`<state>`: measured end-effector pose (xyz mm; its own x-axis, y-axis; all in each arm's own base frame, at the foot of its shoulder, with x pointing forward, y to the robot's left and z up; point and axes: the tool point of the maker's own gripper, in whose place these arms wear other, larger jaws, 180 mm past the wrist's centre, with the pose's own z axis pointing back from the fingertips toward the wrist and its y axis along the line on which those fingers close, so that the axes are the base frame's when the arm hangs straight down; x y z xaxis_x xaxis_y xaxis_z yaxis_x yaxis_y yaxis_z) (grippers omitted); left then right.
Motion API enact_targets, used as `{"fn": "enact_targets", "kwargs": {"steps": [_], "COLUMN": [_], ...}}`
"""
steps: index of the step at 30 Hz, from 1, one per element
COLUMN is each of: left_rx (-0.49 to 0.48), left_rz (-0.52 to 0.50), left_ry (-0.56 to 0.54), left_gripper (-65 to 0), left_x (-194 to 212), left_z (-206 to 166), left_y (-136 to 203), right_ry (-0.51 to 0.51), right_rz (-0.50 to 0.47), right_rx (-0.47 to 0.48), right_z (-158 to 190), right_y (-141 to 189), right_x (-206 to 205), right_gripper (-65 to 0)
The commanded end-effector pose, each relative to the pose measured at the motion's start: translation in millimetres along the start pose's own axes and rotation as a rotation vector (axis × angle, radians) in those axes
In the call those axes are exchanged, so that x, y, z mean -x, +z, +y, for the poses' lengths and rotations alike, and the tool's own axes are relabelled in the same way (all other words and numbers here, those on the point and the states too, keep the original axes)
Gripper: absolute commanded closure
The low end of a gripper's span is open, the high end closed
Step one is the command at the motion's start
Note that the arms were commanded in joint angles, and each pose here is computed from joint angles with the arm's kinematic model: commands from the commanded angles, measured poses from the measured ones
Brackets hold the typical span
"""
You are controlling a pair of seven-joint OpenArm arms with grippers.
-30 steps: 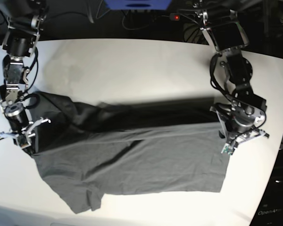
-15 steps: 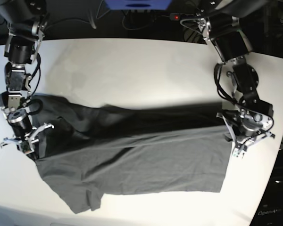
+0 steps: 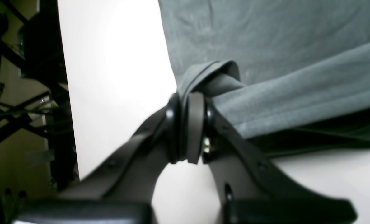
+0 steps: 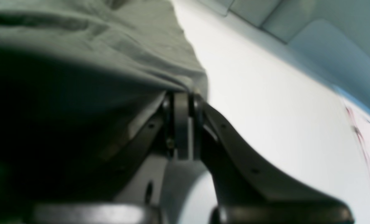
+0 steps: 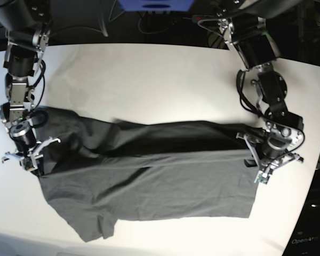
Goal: Fold the T-shirt properly
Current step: 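Lay the collar edge down across the shirt's middle with both grippers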
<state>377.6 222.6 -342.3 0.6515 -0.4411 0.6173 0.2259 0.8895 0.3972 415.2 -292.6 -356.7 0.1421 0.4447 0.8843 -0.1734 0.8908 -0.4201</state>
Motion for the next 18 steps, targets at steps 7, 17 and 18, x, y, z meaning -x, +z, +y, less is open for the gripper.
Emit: {"fn": "enact_targets", "kwargs": {"steps": [7, 17, 18], "left_rx": [-0.041, -0.076, -0.076], "left_rz": [-0.053, -0.040, -0.040], "left_ry": [0.002, -0.012, -0.012], "left_gripper": [-2.4, -2.3, -2.4], "left_x": [-17.0, -9.8, -9.8], "left_z": [16.1, 35.6, 35.6], "left_y": [4.3, 6.8, 6.8], "right_ry": [-0.033, -0.048, -0.049], "right_rz": [-0.052, -0.045, -0.046], "right_rx": [0.029, 0.030, 0.029], "right_z": [-13.2, -13.0, -12.2], "right_y": [-6.2, -10.0, -10.2], "right_x": [-6.4, -4.9, -5.0], "right_gripper": [-1.3, -1.3, -1.3]}}
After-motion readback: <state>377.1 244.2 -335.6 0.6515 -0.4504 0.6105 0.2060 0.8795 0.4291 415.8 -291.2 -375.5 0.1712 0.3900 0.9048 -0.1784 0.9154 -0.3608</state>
